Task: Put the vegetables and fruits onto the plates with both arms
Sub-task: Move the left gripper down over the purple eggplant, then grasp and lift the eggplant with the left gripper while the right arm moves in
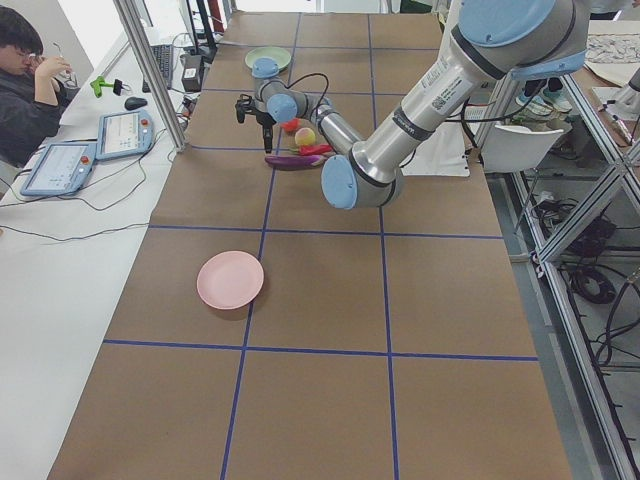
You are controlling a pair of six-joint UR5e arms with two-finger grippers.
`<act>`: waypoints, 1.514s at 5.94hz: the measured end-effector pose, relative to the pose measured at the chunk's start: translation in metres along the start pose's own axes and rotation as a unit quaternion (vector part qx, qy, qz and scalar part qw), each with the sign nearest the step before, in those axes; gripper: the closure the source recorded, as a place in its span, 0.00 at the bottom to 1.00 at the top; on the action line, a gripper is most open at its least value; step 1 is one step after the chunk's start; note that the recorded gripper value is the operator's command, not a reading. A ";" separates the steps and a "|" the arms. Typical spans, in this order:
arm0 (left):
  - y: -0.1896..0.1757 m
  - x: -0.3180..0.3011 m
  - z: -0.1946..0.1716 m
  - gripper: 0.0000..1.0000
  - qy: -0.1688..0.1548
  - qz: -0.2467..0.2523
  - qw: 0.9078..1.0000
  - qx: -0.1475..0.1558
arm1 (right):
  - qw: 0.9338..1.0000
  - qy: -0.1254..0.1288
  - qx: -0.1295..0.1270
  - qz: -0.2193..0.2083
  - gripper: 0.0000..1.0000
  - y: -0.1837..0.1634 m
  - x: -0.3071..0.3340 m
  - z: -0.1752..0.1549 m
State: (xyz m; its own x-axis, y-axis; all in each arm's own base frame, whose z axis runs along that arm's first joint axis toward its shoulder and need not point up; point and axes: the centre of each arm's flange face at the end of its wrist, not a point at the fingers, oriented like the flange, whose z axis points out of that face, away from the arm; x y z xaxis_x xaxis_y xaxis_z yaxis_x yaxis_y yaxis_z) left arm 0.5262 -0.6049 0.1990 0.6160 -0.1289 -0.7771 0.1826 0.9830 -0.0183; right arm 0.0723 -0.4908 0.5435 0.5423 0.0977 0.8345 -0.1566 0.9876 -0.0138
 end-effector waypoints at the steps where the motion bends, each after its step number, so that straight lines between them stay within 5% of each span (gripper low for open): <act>1: 0.006 0.003 0.023 0.02 -0.005 0.005 1.000 0.002 | 1.000 -0.011 0.011 0.010 0.00 -0.009 -0.009 -0.017; 5: 0.030 0.006 0.074 0.24 -0.003 0.024 1.000 -0.006 | 0.998 -0.016 -0.006 0.055 0.00 -0.074 -0.137 -0.101; 6: 0.034 0.007 0.078 0.46 -0.004 0.026 1.000 -0.009 | 0.998 -0.015 -0.013 0.062 0.00 -0.079 -0.178 -0.108; 7: 0.039 0.008 0.081 0.87 -0.005 0.028 1.000 -0.012 | 0.997 -0.015 -0.017 0.073 0.00 -0.076 -0.216 -0.106; 8: 0.042 0.009 0.082 1.00 -0.004 0.031 0.999 -0.013 | 0.996 -0.015 -0.021 0.081 0.00 -0.070 -0.243 -0.101; 9: 0.042 0.010 0.081 1.00 -0.001 0.035 0.999 -0.014 | 0.996 -0.015 -0.023 0.086 0.00 -0.068 -0.261 -0.099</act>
State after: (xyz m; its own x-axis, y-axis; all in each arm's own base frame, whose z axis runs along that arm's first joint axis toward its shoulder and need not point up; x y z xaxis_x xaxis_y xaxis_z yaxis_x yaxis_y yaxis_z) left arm 0.6016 -0.5752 0.2415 0.6285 -0.0594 -0.7756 0.1165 0.9930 0.0184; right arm 0.0230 -0.5709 0.2721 0.4855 0.2623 0.8340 -0.2067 0.9613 -0.1820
